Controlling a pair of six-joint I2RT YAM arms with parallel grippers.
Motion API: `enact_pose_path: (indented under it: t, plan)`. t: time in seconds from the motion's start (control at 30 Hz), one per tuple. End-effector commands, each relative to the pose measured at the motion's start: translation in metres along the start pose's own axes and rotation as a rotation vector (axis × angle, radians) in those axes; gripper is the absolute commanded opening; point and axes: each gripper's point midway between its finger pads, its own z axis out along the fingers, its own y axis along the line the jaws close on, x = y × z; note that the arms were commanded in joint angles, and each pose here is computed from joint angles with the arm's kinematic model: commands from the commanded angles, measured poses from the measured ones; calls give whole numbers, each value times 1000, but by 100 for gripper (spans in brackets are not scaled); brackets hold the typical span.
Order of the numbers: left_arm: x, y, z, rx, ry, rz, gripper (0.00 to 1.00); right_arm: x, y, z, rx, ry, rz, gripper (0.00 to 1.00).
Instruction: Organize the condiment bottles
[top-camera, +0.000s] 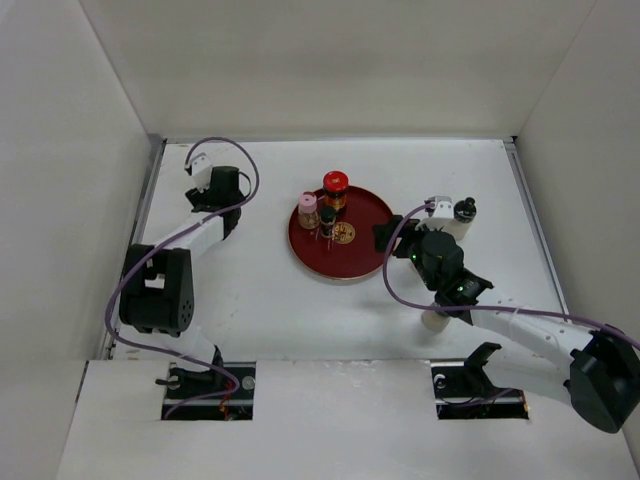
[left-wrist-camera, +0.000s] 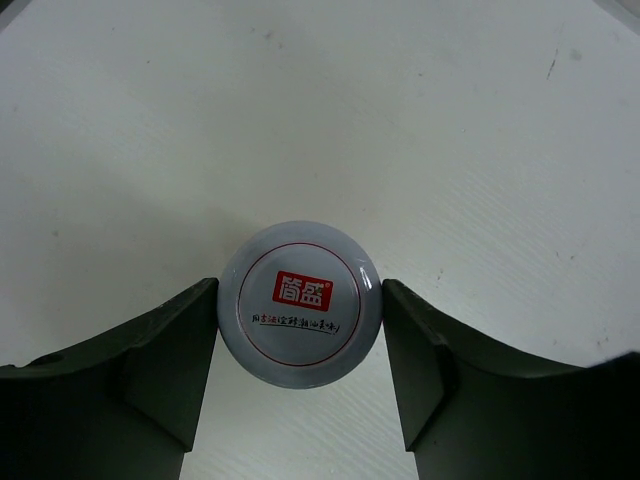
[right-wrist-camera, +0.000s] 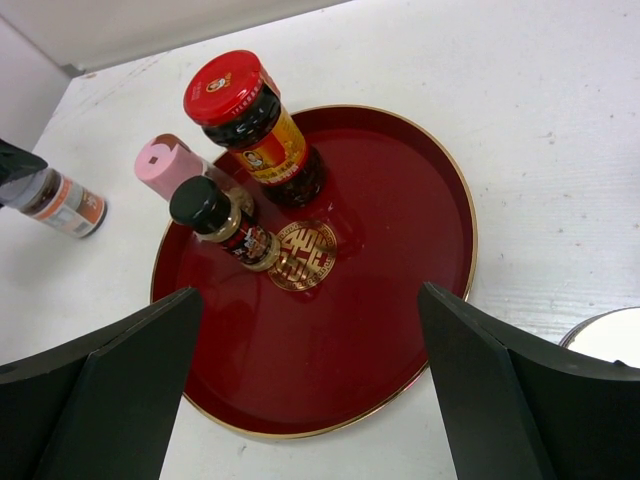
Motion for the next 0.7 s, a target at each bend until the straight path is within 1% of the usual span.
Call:
enact_pose_path:
  t: [0.0,0.07,0.17,0.3,0.37,0.4,0.43,0.5,0.53,0.57,0.6,0.67]
  plan:
    - [-37,-14,-34,88,-102,-79,31,-24,19,1,-52,-60,34,96]
    - [-48,-23,-63,150,-141,-93,31,-25,19,1,-51,-60,34,96]
    - [-50,-43,-106,262,-158,-86,31,-25,20,1,-53,-62,35,96]
    - [-30,-65,-151,388,-122,-46,30,-28,20,-1,-55,-69,38,95]
    - [-13,-81,-171,453,-96,-10,30,-30,19,-2,-55,-76,39,91]
    - [-6,-90,-179,482,-87,3,30,-32,20,-4,-58,-82,42,87]
    - [2,-97,-186,510,-73,19,30,-34,20,-5,-62,-89,46,79]
    - [14,-112,-200,557,-56,41,30,-42,21,-9,-66,-114,60,51]
    - [19,-119,-206,582,-52,43,30,-45,21,-11,-65,-122,66,42]
    - [23,-126,-211,605,-53,46,30,-48,20,-12,-61,-127,69,36]
    - [25,-131,-214,620,-56,45,30,-51,20,-14,-58,-134,71,33]
    - [31,-142,-216,652,-61,40,30,-51,19,-16,-49,-127,69,33]
